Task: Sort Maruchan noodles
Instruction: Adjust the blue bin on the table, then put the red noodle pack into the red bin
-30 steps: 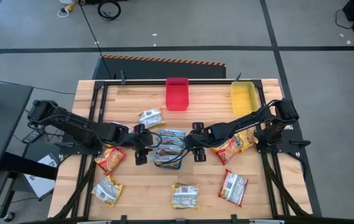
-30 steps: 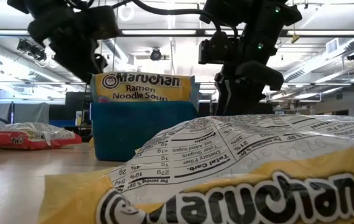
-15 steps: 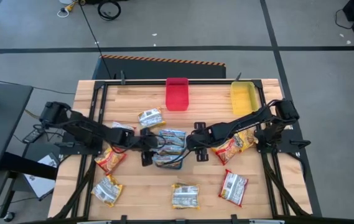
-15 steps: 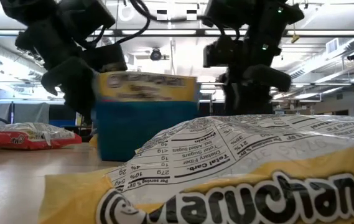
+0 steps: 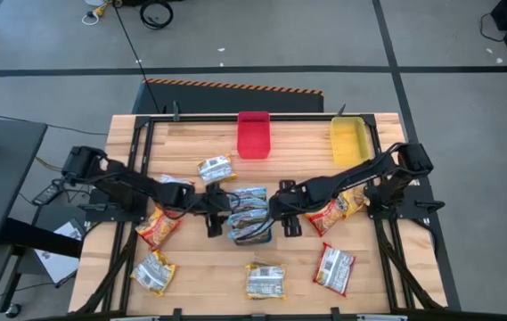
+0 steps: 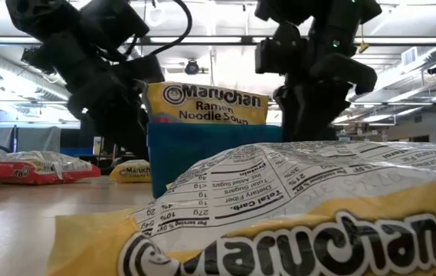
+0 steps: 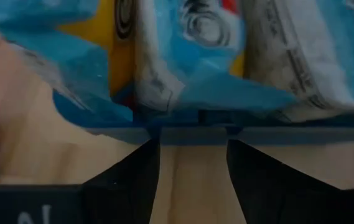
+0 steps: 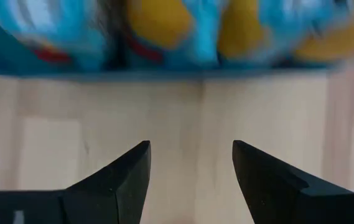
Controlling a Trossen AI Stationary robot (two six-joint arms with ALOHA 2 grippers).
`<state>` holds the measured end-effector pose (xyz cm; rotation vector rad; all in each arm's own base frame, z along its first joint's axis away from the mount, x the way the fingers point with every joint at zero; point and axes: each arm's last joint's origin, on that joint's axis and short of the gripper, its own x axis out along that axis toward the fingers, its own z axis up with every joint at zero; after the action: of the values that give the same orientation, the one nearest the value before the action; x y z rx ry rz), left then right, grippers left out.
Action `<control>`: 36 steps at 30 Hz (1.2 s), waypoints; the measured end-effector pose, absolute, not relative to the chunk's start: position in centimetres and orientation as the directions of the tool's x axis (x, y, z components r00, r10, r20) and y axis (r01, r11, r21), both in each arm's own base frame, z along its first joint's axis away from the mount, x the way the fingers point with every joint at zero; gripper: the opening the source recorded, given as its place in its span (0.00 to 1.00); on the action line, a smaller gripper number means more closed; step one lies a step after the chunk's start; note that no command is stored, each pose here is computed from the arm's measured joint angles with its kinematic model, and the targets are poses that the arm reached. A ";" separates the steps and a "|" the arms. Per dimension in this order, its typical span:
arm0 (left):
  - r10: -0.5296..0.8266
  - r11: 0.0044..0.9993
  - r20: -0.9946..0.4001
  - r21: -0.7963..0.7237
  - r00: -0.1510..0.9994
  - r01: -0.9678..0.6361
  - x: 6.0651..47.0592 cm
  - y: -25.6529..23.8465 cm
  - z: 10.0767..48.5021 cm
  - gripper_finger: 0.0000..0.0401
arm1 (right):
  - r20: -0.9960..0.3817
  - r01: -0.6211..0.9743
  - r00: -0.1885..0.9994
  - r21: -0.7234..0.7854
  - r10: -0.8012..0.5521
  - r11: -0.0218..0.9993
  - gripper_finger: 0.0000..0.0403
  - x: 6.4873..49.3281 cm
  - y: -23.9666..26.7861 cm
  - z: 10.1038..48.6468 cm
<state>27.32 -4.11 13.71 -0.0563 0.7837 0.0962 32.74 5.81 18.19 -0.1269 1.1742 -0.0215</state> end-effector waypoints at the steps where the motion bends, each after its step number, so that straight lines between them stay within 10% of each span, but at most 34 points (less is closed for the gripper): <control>1: 0.071 0.994 -0.701 -0.011 0.710 -0.110 27.4 -4.0 13.7 0.48 | -0.911 -0.052 0.405 -0.109 -0.079 0.993 0.57 32.9 5.9 18.2; 9: 0.041 0.998 -0.664 -0.015 0.746 -0.068 28.1 -3.9 13.5 0.48 | -0.927 -0.037 0.364 -0.108 -0.087 0.993 0.57 32.4 6.3 18.0; 23: 0.053 0.996 -0.688 -0.011 0.724 -0.083 26.1 -3.5 16.3 0.48 | -0.970 -0.044 -0.140 -0.196 -0.200 0.980 0.57 26.6 6.5 18.4; 36: -0.008 0.998 -0.656 -0.051 0.755 -0.034 25.5 -5.4 17.4 0.48 | -0.990 0.069 0.128 0.061 0.052 0.996 0.50 26.1 -3.0 23.4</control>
<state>25.49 -5.41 17.36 -0.0607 0.7157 0.0141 26.13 -3.02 23.41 0.0997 1.4432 -0.0126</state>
